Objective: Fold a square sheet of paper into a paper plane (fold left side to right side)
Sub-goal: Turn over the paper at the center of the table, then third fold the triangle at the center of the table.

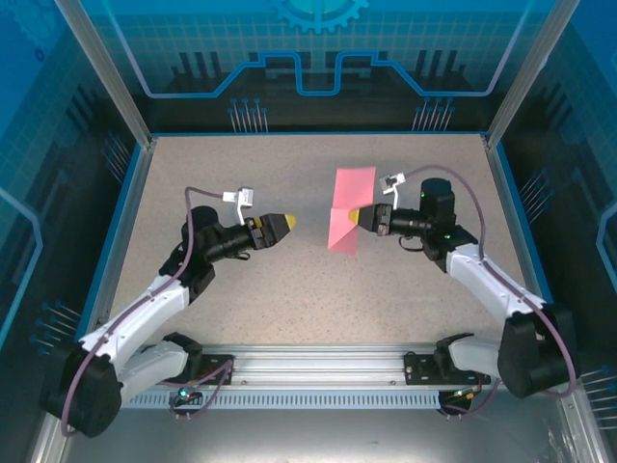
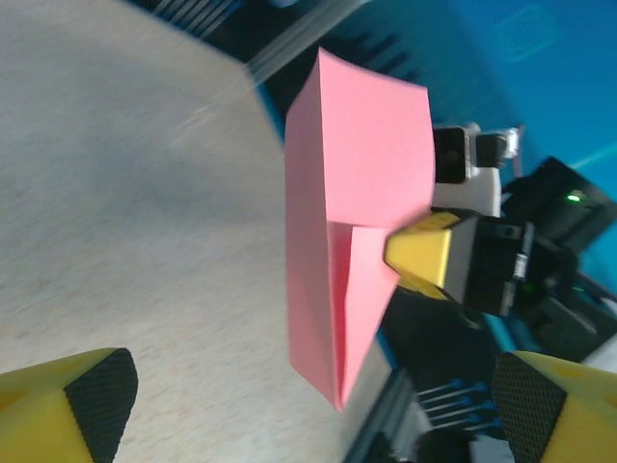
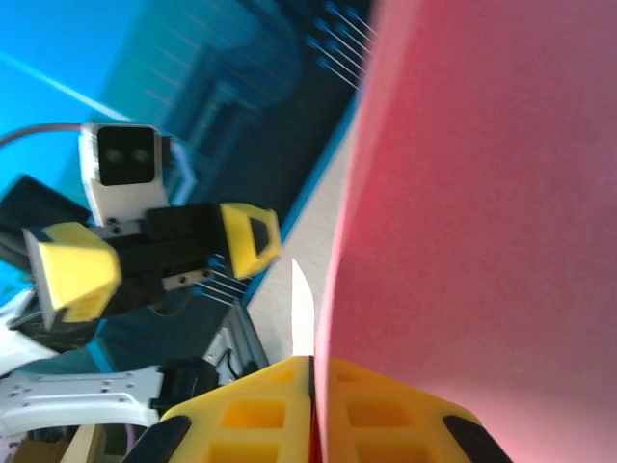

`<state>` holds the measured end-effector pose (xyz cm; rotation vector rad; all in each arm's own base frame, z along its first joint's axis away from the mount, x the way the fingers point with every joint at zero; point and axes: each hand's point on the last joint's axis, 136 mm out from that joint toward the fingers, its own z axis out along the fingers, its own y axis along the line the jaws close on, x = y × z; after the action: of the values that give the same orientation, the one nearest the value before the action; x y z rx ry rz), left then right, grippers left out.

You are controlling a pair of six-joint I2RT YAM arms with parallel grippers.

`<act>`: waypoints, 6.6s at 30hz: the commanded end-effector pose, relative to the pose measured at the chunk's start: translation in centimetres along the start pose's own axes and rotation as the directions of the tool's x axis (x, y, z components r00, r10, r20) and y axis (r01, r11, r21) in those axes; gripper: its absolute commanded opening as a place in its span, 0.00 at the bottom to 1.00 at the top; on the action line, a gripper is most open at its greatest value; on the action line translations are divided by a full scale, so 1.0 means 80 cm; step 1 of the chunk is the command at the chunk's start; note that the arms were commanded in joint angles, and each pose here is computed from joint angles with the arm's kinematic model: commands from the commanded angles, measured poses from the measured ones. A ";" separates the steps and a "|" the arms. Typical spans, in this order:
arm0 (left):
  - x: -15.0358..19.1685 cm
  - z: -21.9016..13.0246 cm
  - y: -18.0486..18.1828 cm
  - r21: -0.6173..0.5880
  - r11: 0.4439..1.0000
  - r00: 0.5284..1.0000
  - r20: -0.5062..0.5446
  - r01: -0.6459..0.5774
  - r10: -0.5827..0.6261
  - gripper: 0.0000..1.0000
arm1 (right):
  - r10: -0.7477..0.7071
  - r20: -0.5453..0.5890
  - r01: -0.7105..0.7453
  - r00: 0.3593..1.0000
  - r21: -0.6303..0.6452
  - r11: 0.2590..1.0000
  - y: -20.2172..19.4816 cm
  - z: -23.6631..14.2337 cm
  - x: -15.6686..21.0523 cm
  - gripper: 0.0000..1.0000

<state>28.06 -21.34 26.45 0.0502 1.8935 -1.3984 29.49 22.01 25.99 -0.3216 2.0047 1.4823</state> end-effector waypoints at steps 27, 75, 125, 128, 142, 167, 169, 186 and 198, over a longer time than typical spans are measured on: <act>0.013 0.030 -0.127 0.341 0.936 0.990 -0.079 -0.082 0.116 0.18 | -0.152 -0.061 0.134 0.986 -0.232 0.963 0.144 0.026 0.008 0.17; 0.226 0.059 0.185 -0.480 -0.029 0.477 -0.861 -0.877 -0.176 0.00 | -0.059 -0.126 0.139 0.990 0.933 0.331 -0.114 -0.232 0.072 0.99; 0.145 0.041 0.182 -0.637 0.769 0.837 -0.394 0.049 -0.379 0.62 | 0.182 -0.269 -0.025 0.946 0.500 0.866 -0.147 0.095 0.111 0.96; 0.151 0.034 0.196 -0.640 0.762 0.827 -0.371 0.102 -0.423 0.62 | 0.204 -0.288 -0.038 0.936 0.491 0.870 -0.162 0.123 0.111 0.92; 0.171 0.034 0.216 -0.653 0.744 0.789 -0.382 0.137 -0.481 0.62 | 0.263 -0.365 -0.005 0.893 0.576 0.817 -0.220 0.151 0.133 0.84; 0.193 0.057 0.221 -0.608 0.766 0.725 -0.429 0.209 -0.538 0.33 | 0.264 -0.424 0.048 0.866 0.597 0.801 -0.238 0.145 0.154 0.77; 0.194 0.055 0.222 -0.612 0.764 0.725 -0.429 0.204 -0.538 0.27 | 0.253 -0.423 0.057 0.870 0.597 0.800 -0.238 0.144 0.152 0.77; 0.205 0.058 0.200 -0.630 0.725 0.694 -0.391 0.277 -0.604 0.00 | -0.190 -0.416 0.402 0.889 0.512 0.760 -0.164 0.071 0.130 0.92; 0.212 0.059 0.191 -0.647 0.669 0.630 -0.356 0.366 -0.690 0.00 | -0.558 -0.535 0.759 0.635 0.296 0.580 -0.083 0.054 0.243 0.91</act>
<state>26.53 -25.36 2.99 -0.4521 2.9519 -1.1861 18.64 26.08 7.33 -1.0566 2.2154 0.4916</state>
